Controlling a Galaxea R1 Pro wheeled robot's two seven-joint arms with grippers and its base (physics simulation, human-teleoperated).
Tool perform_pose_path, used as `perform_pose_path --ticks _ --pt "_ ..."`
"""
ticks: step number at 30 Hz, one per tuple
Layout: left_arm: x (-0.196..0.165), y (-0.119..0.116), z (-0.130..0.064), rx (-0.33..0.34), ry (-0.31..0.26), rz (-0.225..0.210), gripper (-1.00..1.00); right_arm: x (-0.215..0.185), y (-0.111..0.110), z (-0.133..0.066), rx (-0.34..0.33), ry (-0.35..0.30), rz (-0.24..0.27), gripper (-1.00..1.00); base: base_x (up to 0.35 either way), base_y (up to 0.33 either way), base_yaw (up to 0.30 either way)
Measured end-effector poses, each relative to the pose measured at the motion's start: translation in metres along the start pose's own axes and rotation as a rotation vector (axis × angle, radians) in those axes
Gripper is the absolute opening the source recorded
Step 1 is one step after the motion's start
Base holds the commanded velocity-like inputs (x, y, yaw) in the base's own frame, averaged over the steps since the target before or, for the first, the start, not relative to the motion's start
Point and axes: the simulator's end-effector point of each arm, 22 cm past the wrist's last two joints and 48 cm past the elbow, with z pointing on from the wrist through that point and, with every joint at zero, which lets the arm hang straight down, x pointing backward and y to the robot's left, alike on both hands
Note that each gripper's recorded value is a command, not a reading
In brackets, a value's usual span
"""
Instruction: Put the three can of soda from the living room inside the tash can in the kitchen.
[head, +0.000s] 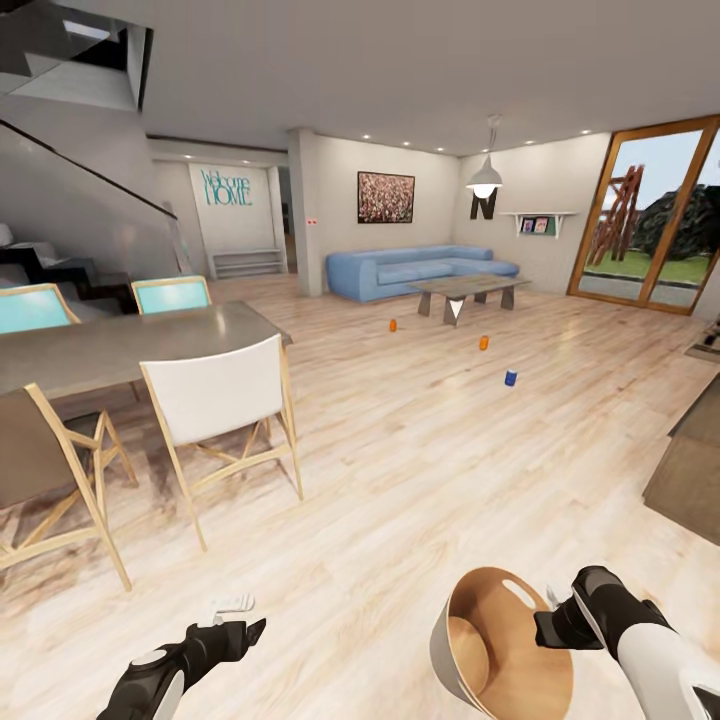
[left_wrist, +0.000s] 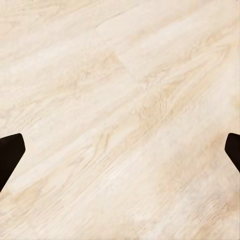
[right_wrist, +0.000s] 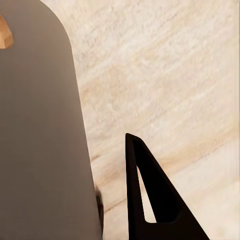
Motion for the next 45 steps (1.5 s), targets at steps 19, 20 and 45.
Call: perform_pose_path --ticks 19,20,45 --pt "-0.032 -0.008 -0.024 0.002 -0.001 0.0 1.0 -0.024 0.003 -0.038 0.0 -0.049 -0.021 -1.0 0.0 0.0 0.0" --pt "-0.033 -0.008 -0.025 0.002 -0.001 0.0 1.0 -0.025 0.003 -0.039 -0.002 -0.052 -0.023 -1.0 0.0 0.0 0.0" --pt "-0.07 -0.015 -0.049 0.0 -0.038 0.012 1.0 0.005 -0.008 -0.078 0.09 0.148 -0.001 -1.0 0.0 0.0 0.0"
